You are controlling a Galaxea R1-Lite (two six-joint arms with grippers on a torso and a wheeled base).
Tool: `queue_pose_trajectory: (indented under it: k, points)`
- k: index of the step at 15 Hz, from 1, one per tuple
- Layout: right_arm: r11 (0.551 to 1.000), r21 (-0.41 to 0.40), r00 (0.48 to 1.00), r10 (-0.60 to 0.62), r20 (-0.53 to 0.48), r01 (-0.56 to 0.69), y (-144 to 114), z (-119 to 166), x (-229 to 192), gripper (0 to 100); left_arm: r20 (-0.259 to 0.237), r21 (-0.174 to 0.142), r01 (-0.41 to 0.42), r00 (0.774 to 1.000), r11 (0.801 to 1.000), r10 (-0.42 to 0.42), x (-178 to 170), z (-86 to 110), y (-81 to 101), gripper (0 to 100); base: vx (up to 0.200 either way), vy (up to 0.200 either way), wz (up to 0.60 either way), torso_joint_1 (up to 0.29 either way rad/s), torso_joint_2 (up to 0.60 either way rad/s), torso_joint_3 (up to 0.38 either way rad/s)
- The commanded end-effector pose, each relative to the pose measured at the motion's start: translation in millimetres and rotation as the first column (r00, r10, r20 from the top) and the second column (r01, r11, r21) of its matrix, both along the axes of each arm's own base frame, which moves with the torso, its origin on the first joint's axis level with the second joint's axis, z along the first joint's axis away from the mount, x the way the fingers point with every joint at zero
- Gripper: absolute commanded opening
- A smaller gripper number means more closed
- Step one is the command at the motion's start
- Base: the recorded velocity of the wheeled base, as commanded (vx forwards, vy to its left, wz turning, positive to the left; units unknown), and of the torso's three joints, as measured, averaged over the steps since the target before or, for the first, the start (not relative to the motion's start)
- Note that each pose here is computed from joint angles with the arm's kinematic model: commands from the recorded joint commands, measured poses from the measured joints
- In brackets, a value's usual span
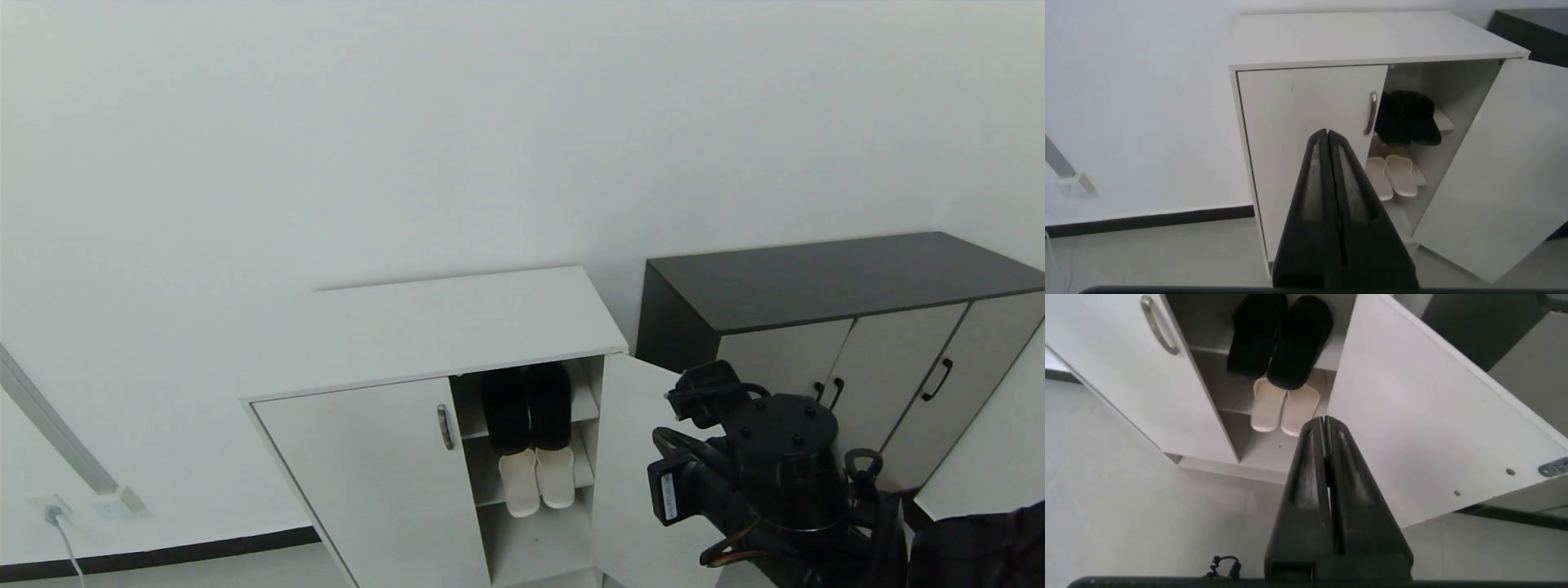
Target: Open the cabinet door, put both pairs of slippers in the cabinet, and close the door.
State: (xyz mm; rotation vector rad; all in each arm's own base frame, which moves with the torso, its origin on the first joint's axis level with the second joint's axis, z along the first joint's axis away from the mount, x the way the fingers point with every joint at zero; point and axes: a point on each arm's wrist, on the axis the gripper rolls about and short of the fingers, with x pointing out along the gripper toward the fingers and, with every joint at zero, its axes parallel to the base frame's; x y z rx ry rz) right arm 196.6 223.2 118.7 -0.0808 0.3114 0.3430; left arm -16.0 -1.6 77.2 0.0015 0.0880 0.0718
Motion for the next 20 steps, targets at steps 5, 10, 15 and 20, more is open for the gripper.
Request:
queue_pose_trajectory:
  k: [5,10,15,20]
  points:
    - [1.0,-0.006,1.0,-0.017,-0.003,0.017,-2.0,-2.4,5.2,0,0.001,-0.001,0.0,1.0,1.0,0.0,0.0,0.0,0.0,0,-0.08,0.0,0.0,0.004,0.0,-0.001]
    - [0.977,-0.008,0.977,-0.211,0.004,0.212,-35.4,-1.3,76.7,0,-0.001,0.0,0.0,1.0,1.0,0.0,0.1,0.0,0.0,0,0.0,0.0,0.0,0.0,0.0,0.0]
    - [0.956,0.013,0.956,-0.292,-0.021,0.292,-68.0,2.5,144.1,0,-0.001,-0.001,0.0,1.0,1.0,0.0,0.1,0.0,0.0,0,0.0,0.0,0.0,0.0,0.0,0.0]
    - [0.938,-0.001,0.936,-0.347,-0.057,0.348,-98.4,-26.0,189.5,0,-0.001,0.0,0.0,1.0,1.0,0.0,0.1,0.0,0.0,0,0.0,0.0,0.0,0.0,0.0,0.0]
